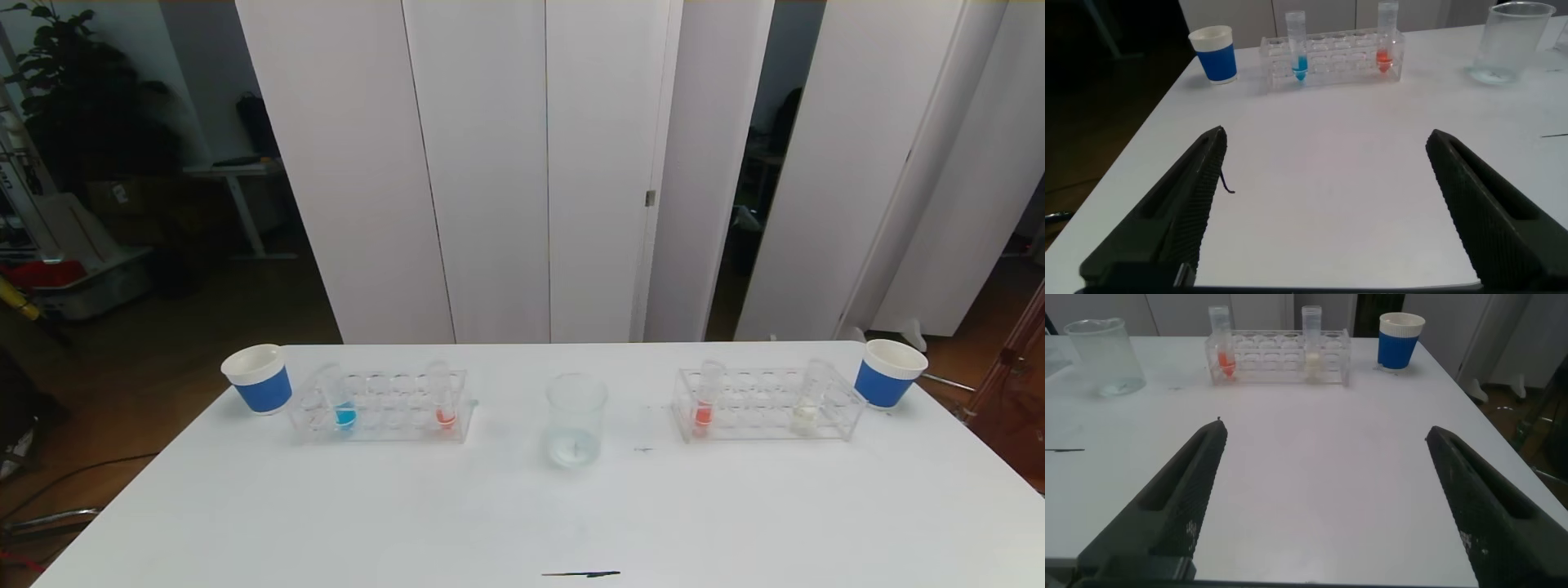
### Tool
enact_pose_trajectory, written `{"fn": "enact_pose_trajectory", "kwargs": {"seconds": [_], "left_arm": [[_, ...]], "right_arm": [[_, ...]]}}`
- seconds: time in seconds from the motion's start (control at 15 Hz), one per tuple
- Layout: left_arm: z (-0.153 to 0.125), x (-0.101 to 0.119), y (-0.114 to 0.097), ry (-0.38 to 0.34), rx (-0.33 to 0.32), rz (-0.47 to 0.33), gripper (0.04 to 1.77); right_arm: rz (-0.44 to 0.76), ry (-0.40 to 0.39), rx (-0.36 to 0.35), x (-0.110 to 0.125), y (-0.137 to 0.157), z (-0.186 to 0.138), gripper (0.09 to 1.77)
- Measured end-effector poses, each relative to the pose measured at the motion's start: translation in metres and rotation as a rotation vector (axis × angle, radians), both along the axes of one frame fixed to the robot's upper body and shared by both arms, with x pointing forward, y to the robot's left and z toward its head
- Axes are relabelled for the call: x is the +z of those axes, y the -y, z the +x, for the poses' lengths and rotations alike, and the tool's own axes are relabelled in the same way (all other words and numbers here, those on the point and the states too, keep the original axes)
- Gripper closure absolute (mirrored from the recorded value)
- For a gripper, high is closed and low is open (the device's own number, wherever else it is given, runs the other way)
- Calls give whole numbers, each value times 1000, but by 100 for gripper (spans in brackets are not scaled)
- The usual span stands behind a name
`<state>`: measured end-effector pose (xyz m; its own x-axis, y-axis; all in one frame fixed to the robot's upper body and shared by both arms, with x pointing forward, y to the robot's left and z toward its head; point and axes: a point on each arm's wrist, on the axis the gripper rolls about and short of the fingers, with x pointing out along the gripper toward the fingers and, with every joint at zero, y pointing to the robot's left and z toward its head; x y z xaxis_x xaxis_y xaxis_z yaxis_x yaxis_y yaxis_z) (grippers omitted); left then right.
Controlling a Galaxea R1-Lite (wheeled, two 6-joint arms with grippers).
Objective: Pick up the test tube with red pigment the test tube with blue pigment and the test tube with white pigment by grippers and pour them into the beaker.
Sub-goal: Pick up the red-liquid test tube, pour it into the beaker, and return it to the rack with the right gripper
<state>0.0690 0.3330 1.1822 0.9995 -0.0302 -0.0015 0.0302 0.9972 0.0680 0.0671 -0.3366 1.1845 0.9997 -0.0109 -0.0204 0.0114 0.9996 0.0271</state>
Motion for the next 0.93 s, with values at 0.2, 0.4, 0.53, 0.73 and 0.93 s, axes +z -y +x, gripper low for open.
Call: {"fn": "enact_pose_trajectory", "kwargs": {"seconds": [0.2, 0.4, 0.53, 0.73, 0.93], "left_arm": [[0, 0, 0, 0, 0, 0, 7], [0, 0, 0, 0, 0, 0, 7], [0, 0, 0, 0, 0, 0, 7], [0, 0, 0, 0, 0, 0, 7], [0, 0, 0, 0, 0, 0, 7]], "right_arm": [[-3, -4, 0, 0, 0, 0, 11], [-2, 4, 3, 6, 0, -2, 11], [-2, 21, 7, 22, 0, -7, 11], [-1, 43, 7, 59, 0, -9, 11], [0, 44, 15, 107, 0, 1, 11]]}}
